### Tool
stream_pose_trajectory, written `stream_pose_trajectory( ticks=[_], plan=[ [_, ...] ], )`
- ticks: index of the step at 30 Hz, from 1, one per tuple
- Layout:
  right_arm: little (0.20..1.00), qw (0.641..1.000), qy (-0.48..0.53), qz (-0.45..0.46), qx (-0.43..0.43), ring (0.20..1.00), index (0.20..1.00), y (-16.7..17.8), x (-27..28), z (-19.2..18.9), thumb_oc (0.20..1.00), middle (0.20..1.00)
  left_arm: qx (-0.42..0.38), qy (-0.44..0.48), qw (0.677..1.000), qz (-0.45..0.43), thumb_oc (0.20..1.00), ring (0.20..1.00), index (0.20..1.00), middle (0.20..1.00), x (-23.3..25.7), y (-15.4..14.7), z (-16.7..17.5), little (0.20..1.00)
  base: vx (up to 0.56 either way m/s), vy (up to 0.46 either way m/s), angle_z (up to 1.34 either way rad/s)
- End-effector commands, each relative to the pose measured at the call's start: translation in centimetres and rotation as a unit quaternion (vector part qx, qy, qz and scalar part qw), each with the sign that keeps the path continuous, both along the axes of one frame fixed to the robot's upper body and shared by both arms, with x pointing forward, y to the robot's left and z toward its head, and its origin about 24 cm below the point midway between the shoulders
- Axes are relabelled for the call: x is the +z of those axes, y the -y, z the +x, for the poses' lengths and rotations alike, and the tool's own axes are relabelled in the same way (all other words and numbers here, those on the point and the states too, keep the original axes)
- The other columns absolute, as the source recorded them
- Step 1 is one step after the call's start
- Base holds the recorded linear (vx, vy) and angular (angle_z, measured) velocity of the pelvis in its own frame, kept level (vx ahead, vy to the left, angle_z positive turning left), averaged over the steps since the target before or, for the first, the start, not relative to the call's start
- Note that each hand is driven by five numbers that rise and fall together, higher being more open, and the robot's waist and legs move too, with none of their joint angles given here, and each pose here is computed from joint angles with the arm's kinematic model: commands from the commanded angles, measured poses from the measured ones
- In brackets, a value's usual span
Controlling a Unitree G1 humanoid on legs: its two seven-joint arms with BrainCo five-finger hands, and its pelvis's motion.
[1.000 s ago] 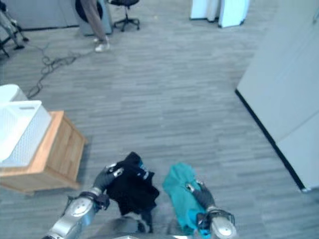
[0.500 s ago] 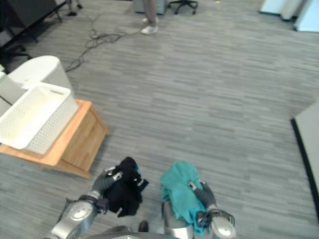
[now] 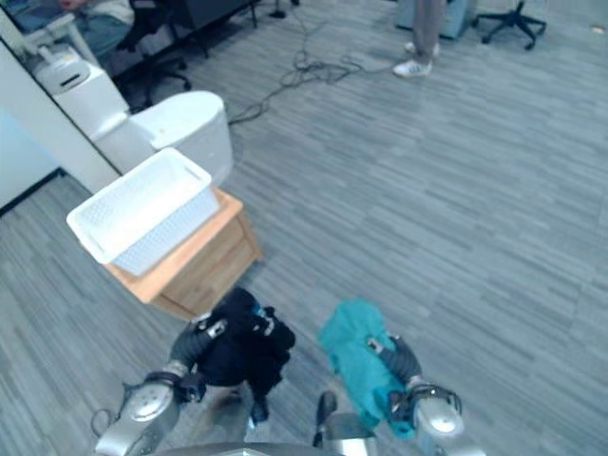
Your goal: Tidy up the quilt and then pick up the clothes from the bed and put them into the laundry hamper.
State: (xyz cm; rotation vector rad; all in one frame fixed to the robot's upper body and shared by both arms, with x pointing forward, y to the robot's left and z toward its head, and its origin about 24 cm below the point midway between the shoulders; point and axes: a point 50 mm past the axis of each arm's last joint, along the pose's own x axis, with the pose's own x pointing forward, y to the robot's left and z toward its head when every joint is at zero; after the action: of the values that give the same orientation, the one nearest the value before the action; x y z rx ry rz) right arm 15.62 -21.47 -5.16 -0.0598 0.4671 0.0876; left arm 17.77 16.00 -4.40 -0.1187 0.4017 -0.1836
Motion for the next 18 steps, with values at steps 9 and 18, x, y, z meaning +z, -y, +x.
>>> stream_pose_trajectory(
  ticks=[9, 18],
  plan=[
    [0.2, 0.997, 0.077, 0.026, 0.008, 0.2, 0.2, -2.8, 1.8, 2.4, 0.2, 0.2, 0.007, 0.081, 0.997, 0.011, 0.2, 0.2, 0.2, 0.2, 3.1, -1.1, 2.8, 0.2, 0.39, 0.273, 0.23],
    [0.2, 0.996, 0.083, 0.036, -0.015, 0.2, 0.2, -3.1, 2.0, 2.4, 0.2, 0.2, -0.035, 0.095, 0.994, 0.039, 0.2, 0.2, 0.2, 0.2, 2.7, -0.5, 0.5, 0.2, 0.27, -0.174, 1.16]
  ],
)
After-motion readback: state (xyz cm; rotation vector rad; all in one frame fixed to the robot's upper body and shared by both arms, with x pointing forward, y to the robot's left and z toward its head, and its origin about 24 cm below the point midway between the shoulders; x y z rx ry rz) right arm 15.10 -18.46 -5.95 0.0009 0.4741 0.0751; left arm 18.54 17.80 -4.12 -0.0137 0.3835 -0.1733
